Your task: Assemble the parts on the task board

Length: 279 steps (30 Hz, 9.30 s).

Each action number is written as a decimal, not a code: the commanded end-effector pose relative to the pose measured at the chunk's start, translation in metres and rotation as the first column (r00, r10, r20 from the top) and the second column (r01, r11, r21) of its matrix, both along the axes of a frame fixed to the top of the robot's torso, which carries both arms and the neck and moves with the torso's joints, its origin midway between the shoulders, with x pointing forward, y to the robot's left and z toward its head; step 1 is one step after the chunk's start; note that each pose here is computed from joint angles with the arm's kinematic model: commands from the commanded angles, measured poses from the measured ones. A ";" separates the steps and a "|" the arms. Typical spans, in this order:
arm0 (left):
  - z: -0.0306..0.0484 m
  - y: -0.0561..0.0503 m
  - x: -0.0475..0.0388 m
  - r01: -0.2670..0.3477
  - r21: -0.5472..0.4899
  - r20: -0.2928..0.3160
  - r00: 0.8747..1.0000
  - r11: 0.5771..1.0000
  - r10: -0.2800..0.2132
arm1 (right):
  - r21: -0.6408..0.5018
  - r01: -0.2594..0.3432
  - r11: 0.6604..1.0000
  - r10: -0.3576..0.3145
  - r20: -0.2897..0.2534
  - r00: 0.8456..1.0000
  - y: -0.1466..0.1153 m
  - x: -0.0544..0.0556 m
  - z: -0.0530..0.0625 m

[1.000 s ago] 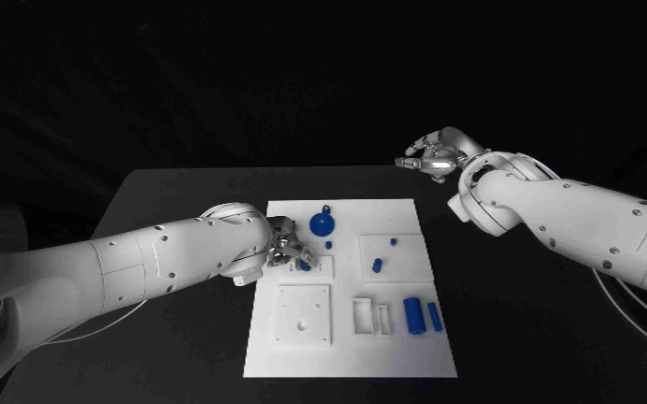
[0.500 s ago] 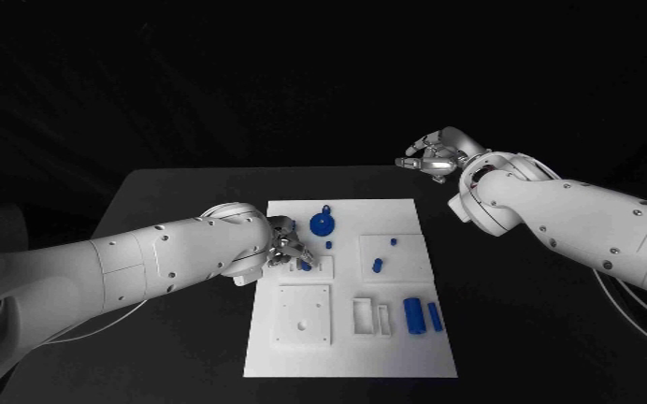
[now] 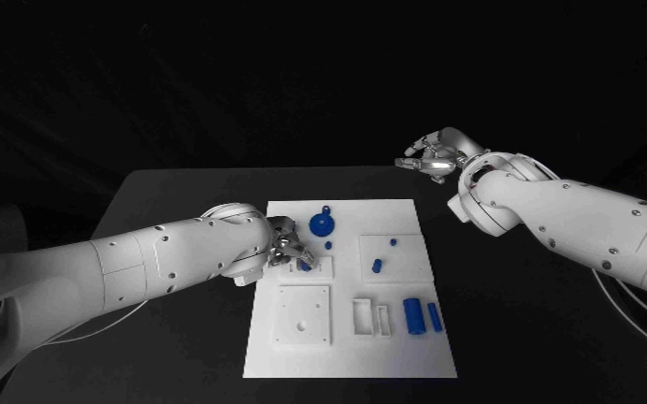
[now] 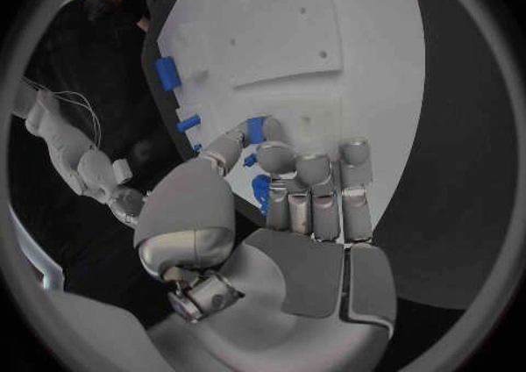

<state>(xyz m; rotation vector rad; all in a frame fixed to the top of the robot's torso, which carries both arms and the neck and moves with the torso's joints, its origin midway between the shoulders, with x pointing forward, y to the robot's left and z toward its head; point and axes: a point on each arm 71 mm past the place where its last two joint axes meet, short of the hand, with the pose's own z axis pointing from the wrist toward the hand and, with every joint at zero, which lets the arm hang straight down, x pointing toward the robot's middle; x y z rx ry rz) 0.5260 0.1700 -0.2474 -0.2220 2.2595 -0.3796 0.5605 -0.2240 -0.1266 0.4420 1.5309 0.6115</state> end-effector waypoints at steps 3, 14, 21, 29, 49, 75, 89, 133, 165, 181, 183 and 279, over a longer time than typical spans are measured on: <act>-0.0001 -0.002 -0.0005 0.002 -0.013 -0.004 1.000 1.000 -0.002 | -0.005 -0.015 1.000 0.015 -0.001 1.000 0.001 0.000 0.000; -0.0011 -0.002 -0.0013 0.002 -0.012 -0.022 1.000 1.000 -0.002 | -0.005 -0.015 1.000 0.015 -0.002 1.000 0.002 0.000 0.000; -0.0020 -0.001 -0.0017 0.008 0.003 -0.035 0.999 1.000 -0.008 | -0.005 -0.016 1.000 0.016 -0.002 1.000 0.002 0.000 0.000; -0.0026 -0.001 -0.0021 0.021 0.023 -0.042 0.999 1.000 -0.020 | -0.005 -0.015 1.000 0.015 -0.002 1.000 0.002 0.000 0.000; -0.0026 -0.003 -0.0026 0.036 0.048 -0.038 0.999 0.998 -0.034 | -0.005 -0.015 1.000 0.015 -0.002 1.000 0.001 0.000 0.000; -0.0016 -0.002 -0.0009 0.015 0.016 -0.026 1.000 1.000 -0.015 | -0.006 -0.013 1.000 0.013 -0.002 1.000 0.000 0.000 0.000; -0.0013 0.002 0.0007 0.003 0.016 -0.020 1.000 1.000 -0.003 | -0.006 -0.012 1.000 0.012 -0.002 1.000 0.000 0.000 0.000; 0.0023 0.003 0.0033 -0.024 -0.022 -0.027 0.999 0.999 0.024 | -0.006 -0.015 1.000 0.015 -0.003 1.000 0.001 0.000 -0.001; 0.0102 0.014 0.0020 -0.072 -0.127 0.008 0.997 0.989 0.073 | -0.008 -0.006 1.000 0.006 -0.003 1.000 -0.004 0.000 -0.001; 0.0170 0.018 -0.0068 -0.067 -0.274 0.035 0.996 0.959 0.079 | -0.009 -0.003 1.000 0.003 -0.007 1.000 -0.007 -0.001 -0.002; 0.0175 0.017 -0.0089 -0.061 -0.291 0.043 0.996 0.955 0.076 | -0.010 -0.003 1.000 0.003 -0.007 1.000 -0.007 -0.001 -0.003; 0.0002 -0.002 -0.0210 0.066 0.067 -0.005 0.998 0.996 -0.066 | -0.012 -0.001 1.000 0.001 -0.023 1.000 -0.010 -0.004 -0.010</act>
